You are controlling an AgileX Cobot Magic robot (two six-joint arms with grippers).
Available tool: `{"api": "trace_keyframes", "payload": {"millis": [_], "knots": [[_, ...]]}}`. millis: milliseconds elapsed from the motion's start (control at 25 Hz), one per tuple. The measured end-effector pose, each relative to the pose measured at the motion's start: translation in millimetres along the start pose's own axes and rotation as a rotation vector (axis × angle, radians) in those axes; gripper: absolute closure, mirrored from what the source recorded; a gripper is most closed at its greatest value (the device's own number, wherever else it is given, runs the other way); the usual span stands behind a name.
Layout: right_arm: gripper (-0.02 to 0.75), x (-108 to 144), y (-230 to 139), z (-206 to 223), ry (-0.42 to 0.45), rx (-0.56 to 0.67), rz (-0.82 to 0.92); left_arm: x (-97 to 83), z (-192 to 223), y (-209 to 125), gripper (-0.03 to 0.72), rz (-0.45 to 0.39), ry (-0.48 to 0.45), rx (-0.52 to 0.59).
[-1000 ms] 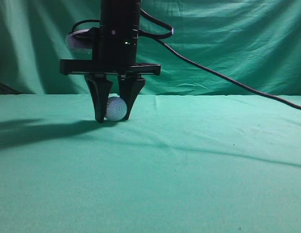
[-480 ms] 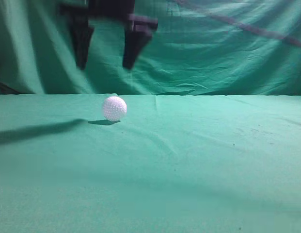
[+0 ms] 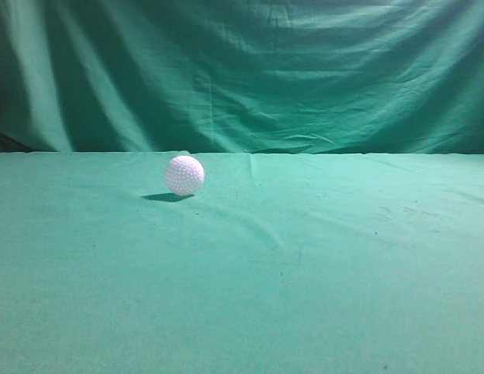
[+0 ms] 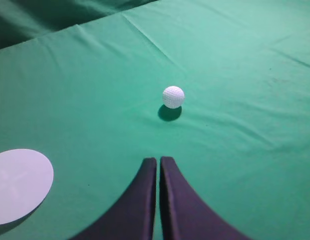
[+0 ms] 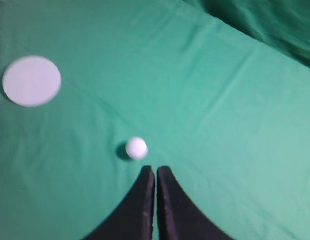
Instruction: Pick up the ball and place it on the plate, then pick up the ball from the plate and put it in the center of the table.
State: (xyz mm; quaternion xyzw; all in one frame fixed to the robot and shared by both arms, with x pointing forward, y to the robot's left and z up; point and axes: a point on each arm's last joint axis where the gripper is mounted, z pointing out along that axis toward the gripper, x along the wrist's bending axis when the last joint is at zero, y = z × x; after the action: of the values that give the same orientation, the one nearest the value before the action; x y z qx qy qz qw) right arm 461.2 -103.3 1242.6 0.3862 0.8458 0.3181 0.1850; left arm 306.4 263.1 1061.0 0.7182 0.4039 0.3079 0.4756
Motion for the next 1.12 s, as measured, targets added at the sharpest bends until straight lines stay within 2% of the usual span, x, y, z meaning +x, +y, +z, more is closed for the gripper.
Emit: {"api": "trace_keyframes", "payload": {"millis": [160, 360, 520, 800, 920, 1120], "knots": [[0.738, -5, -56, -38, -0.018, -0.013, -0.007, -8.9, -19, -14, 0.688, -0.044, 0.003, -0.088], [0.738, -7, -127, -72, -0.012, -0.173, -0.008, -13.3, -26, -31, 0.688, -0.079, 0.015, -0.15], [0.738, -6, -184, -77, -0.004, -0.3, 0.005, -12.6, -26, -33, 0.688, -0.071, 0.028, -0.16], [0.738, -2, -264, -54, 0.013, -0.437, 0.009, -7.6, -15, -44, 0.688, -0.093, 0.068, -0.169], [0.738, 1, -283, -40, 0.034, -0.454, 0.02, -5.3, -10, -50, 0.688, -0.108, 0.088, -0.178], [0.738, 5, -300, -16, 0.064, -0.405, 0.042, -4.4, -10, -49, 0.688, -0.111, 0.096, -0.193]]}}
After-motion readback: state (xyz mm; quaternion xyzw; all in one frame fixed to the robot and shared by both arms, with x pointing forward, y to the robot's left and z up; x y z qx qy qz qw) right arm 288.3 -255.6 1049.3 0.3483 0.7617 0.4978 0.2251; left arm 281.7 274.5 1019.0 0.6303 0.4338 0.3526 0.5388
